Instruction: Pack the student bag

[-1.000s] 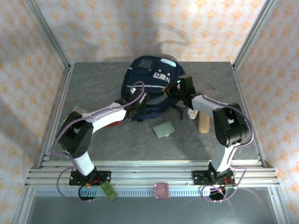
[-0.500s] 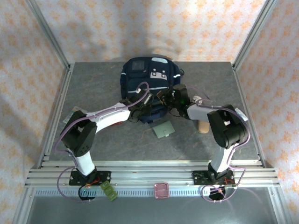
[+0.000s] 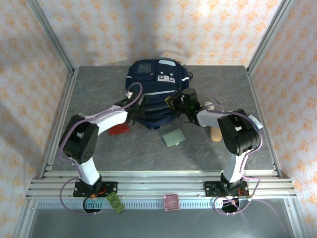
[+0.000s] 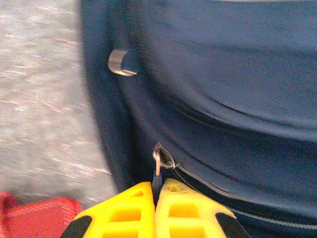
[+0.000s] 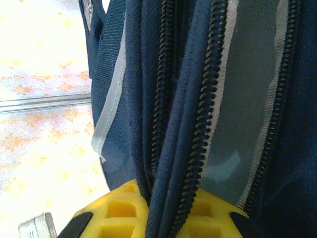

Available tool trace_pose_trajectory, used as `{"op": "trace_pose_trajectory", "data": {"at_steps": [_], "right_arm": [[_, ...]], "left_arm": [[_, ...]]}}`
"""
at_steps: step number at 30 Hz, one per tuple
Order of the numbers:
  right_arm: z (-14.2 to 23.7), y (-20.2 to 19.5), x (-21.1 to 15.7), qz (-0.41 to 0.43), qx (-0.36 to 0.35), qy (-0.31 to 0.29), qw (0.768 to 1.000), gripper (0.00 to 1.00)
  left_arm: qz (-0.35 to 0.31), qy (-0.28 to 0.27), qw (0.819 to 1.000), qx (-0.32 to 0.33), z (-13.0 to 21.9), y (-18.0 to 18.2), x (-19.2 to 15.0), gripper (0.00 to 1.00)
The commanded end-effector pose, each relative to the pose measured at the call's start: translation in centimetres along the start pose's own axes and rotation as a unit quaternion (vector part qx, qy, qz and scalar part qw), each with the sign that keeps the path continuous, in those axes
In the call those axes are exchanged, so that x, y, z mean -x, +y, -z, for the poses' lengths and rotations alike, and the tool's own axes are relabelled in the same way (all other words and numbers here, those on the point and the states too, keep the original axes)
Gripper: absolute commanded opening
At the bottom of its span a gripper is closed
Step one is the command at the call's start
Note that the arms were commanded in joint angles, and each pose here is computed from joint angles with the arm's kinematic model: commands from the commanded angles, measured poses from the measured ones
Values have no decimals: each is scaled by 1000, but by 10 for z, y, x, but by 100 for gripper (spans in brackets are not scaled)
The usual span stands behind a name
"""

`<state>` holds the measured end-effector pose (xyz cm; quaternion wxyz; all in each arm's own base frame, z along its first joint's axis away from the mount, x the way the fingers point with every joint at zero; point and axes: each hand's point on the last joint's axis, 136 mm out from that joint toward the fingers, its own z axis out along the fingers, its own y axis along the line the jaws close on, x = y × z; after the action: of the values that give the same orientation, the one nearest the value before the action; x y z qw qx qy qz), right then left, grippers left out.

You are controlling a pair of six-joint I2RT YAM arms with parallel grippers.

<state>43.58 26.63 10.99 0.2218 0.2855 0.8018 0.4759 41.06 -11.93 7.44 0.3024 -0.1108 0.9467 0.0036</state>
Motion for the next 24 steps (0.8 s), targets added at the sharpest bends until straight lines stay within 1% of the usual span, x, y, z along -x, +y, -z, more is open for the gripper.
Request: {"op": "trace_pose_trajectory", "data": {"at_steps": [1,2,3,4,6,9,10,12,14,15,16,20,23,24], "right_arm": [[19,20,28,20,27,-51,998,0],[19,21,29,20,27,-53,998,0],[19,22,29,20,29,-53,998,0],[20,24,30,21,32,-54,998,0],[19,27,31,23,34,-54,998,0],[15,40,30,32,49,-40,997,0],[14,43,29,35,50,-36,997,0],[15,52,31,45,57,-35,997,0],[14,64,30,58,66,-28,996,0],[14,70,29,63,73,-21,995,5],[14,76,28,66,81,-16,994,6],[18,104,26,82,117,-2,990,6],[24,123,26,89,138,4,986,7],[25,127,25,90,142,7,986,6]], "left_arm": [[49,-11,993,109,-2,69,9,0],[65,-12,990,122,-3,80,13,0],[81,-16,988,134,-5,90,16,3],[89,-16,986,137,-6,94,17,11],[92,-16,987,132,-5,93,20,30],[62,-21,993,94,4,70,22,51],[47,-31,995,87,10,62,25,55],[3,-57,996,68,26,40,29,61],[-43,-85,995,43,40,17,30,63],[-65,-96,993,27,48,5,31,65],[-82,-105,991,9,54,-7,32,65],[-147,-140,977,-64,77,-50,29,68],[-185,-161,965,-87,85,-70,30,70],[-192,-168,963,-84,86,-72,31,70]]}}
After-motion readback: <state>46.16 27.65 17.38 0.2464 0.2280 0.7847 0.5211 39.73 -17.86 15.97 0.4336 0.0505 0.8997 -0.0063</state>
